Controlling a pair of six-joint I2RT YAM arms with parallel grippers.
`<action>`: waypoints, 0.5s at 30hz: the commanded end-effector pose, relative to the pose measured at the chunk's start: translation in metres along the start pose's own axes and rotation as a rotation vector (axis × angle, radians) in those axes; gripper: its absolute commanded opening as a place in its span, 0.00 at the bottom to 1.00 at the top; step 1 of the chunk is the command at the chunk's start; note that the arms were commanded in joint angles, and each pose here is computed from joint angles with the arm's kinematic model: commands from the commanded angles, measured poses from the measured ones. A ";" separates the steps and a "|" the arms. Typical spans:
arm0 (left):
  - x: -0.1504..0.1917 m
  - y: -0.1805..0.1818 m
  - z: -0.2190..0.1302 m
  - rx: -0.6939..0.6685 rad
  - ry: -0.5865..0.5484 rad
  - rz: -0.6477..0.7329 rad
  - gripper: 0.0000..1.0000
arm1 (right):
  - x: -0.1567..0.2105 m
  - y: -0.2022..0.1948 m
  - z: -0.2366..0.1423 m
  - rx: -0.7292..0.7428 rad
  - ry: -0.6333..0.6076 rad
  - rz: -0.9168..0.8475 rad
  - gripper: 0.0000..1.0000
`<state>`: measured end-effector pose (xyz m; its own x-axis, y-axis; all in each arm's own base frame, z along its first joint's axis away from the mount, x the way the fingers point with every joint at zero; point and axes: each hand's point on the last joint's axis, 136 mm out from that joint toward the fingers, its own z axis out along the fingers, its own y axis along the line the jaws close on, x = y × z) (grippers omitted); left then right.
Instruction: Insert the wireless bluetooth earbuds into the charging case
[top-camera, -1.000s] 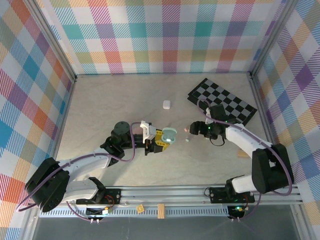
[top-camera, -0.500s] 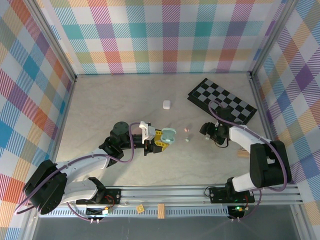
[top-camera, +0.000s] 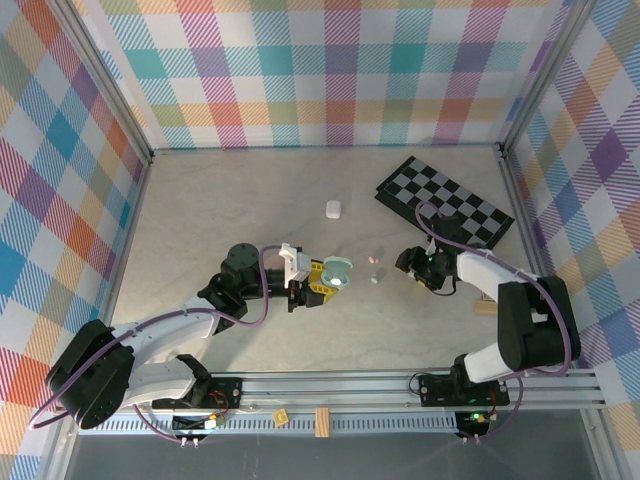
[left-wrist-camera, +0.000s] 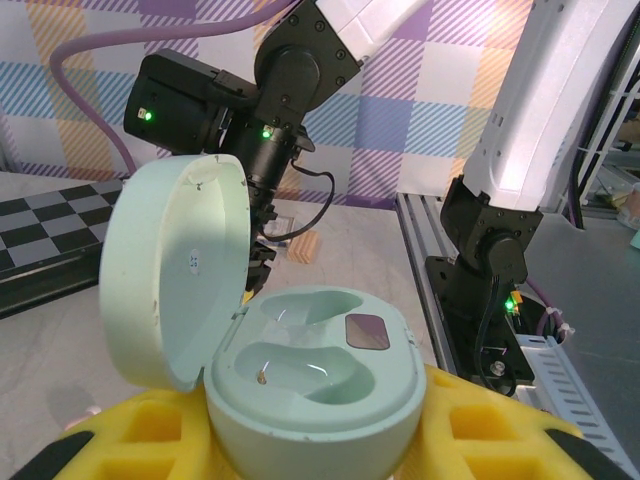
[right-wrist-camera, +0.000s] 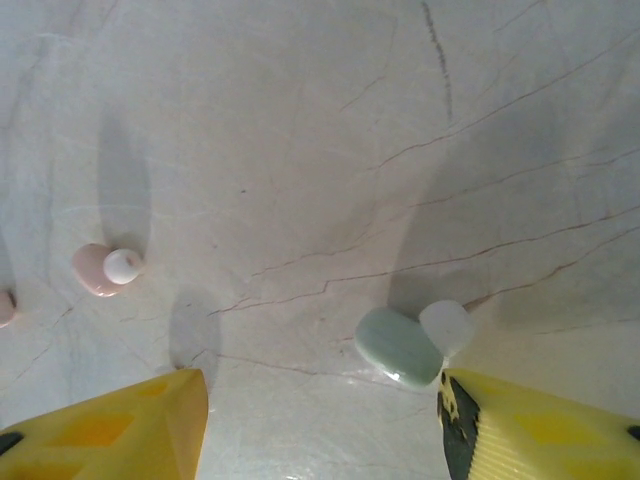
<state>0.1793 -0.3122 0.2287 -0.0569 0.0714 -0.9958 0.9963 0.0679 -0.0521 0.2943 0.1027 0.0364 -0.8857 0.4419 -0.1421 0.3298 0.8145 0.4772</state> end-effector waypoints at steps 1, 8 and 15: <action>-0.008 -0.001 -0.001 0.008 -0.022 0.042 0.33 | 0.011 0.011 -0.003 -0.056 0.033 -0.034 0.62; -0.008 -0.002 -0.001 0.014 -0.021 0.040 0.33 | 0.011 0.010 -0.020 0.026 0.018 -0.141 0.62; -0.010 -0.004 -0.005 -0.001 -0.014 0.057 0.33 | 0.000 -0.008 -0.039 0.323 0.028 -0.325 0.64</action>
<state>0.1788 -0.3115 0.2276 -0.0562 0.0781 -0.9954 0.9963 0.0695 -0.0508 0.2879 0.1007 0.0642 -0.9407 0.2482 -0.2315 0.1733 0.9377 0.3011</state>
